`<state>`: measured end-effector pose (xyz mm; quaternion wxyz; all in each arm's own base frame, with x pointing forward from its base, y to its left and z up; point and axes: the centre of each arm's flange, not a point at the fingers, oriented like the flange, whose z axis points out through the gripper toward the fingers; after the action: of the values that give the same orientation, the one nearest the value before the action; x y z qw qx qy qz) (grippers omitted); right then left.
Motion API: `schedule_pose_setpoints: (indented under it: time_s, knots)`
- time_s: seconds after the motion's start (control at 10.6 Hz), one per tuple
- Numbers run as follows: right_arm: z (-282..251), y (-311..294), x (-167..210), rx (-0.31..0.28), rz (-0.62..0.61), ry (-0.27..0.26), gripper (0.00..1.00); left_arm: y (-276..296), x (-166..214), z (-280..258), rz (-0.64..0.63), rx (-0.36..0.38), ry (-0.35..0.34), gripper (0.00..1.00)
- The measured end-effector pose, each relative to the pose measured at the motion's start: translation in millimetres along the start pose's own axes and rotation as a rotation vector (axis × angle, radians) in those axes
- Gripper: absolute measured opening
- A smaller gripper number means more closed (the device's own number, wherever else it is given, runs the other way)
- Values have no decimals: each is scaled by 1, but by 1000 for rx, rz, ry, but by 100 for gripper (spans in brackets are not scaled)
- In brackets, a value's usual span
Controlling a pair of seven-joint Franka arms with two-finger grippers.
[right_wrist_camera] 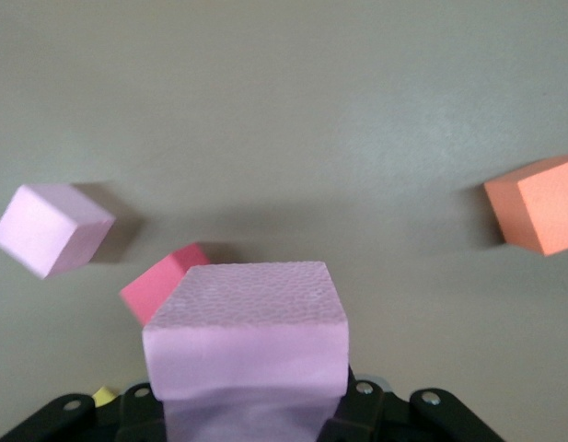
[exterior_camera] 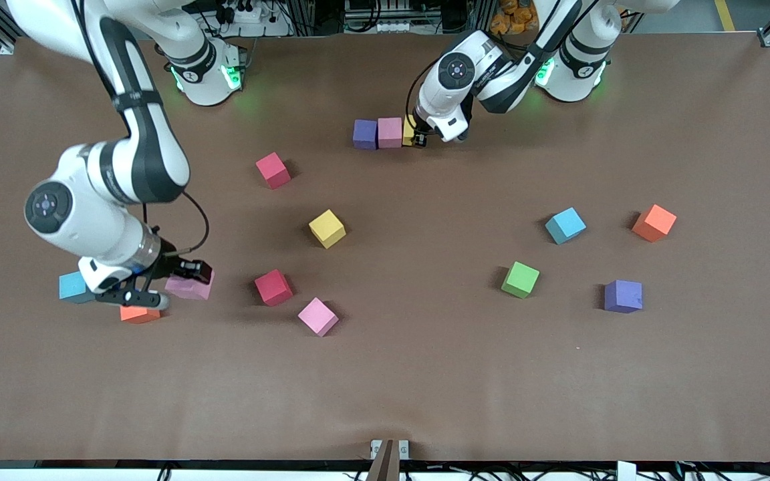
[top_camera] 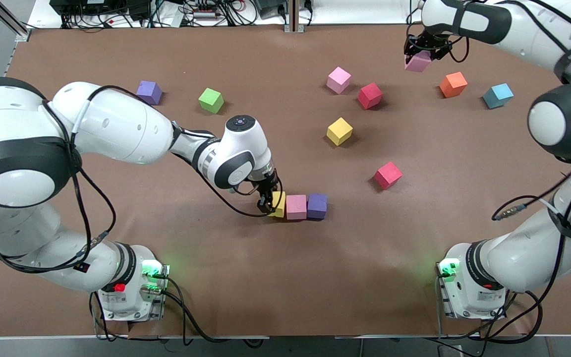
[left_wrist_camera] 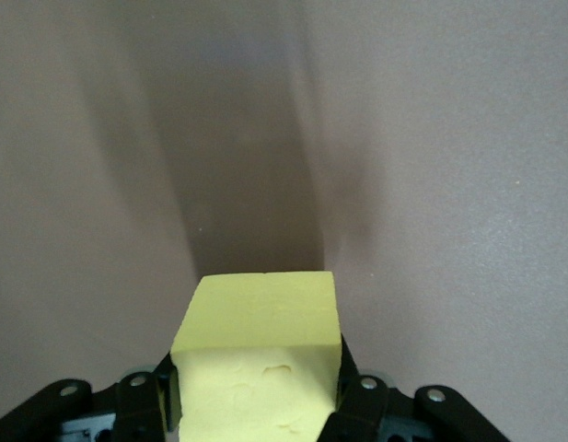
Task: Form number 2 with 11 blocks
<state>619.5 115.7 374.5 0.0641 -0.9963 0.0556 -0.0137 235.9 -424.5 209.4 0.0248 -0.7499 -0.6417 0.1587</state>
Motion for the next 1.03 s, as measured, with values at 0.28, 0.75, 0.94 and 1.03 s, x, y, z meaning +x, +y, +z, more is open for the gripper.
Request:
schedule_pose_setpoints:
  time_s: [0.28, 0.75, 0.94, 1.03]
  knots:
    - [-26, -22, -31, 33, 13, 9, 59, -1, 2, 8, -4, 19, 4, 59]
    - [-39, -57, -68, 37, -96, -78, 59, 7, 4, 6, -18, 14, 0, 59]
    - [-40, -79, -81, 33, -68, -95, 59, 10, 5, 5, -23, 12, -2, 59]
    - [-41, -92, -88, 33, -51, -97, 59, 10, 5, 5, -24, 12, -4, 59]
